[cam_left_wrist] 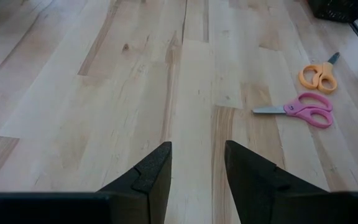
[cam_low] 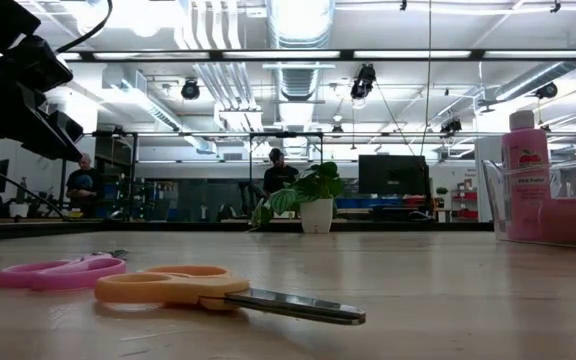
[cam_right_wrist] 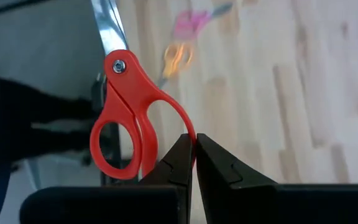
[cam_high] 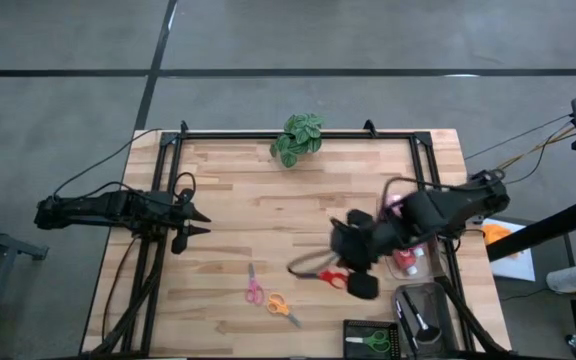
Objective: Pick & Place Paint Supplies
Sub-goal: Put the red scissors into the black bin
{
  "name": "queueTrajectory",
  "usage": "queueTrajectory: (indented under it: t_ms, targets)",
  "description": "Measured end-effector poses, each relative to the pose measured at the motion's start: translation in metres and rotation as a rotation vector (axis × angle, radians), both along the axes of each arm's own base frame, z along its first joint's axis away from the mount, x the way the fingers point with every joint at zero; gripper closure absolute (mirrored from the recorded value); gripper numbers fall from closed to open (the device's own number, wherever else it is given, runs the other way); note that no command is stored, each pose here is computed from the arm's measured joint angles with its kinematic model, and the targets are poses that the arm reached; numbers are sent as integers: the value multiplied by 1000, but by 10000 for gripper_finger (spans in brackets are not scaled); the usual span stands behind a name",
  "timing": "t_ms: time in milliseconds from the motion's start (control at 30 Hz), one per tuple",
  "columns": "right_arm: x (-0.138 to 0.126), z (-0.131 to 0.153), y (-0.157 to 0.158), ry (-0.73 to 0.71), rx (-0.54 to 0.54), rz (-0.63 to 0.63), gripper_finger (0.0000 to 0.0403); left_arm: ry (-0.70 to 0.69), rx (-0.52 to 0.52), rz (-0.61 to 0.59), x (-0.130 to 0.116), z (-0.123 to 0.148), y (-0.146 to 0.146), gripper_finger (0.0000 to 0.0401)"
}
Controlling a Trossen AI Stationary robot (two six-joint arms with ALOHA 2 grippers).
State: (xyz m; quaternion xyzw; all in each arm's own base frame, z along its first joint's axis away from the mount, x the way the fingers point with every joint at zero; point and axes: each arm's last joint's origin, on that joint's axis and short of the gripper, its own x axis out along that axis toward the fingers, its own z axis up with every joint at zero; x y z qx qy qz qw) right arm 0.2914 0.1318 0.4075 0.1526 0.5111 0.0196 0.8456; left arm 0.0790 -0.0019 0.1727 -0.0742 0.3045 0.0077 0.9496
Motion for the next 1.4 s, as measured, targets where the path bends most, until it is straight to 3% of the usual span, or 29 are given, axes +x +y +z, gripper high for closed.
queueTrajectory:
  t_ms: [267, 567, 1033, 1267, 1400]
  targets:
    - [-32, -19, 43, 152, 2, 19, 393, 0, 0, 0, 0, 0, 0, 252]
    - [-61, -73, 86, 319, -42, -27, 393, 0, 0, 0, 0, 0, 0, 252]
    - [-84, -168, 122, 349, 77, -95, 393, 0, 0, 0, 0, 0, 0, 252]
    - [-95, -197, 123, 393, 102, -137, 393, 0, 0, 0, 0, 0, 0, 252]
    - [-93, -206, 128, 346, 179, -116, 393, 0, 0, 0, 0, 0, 0, 252]
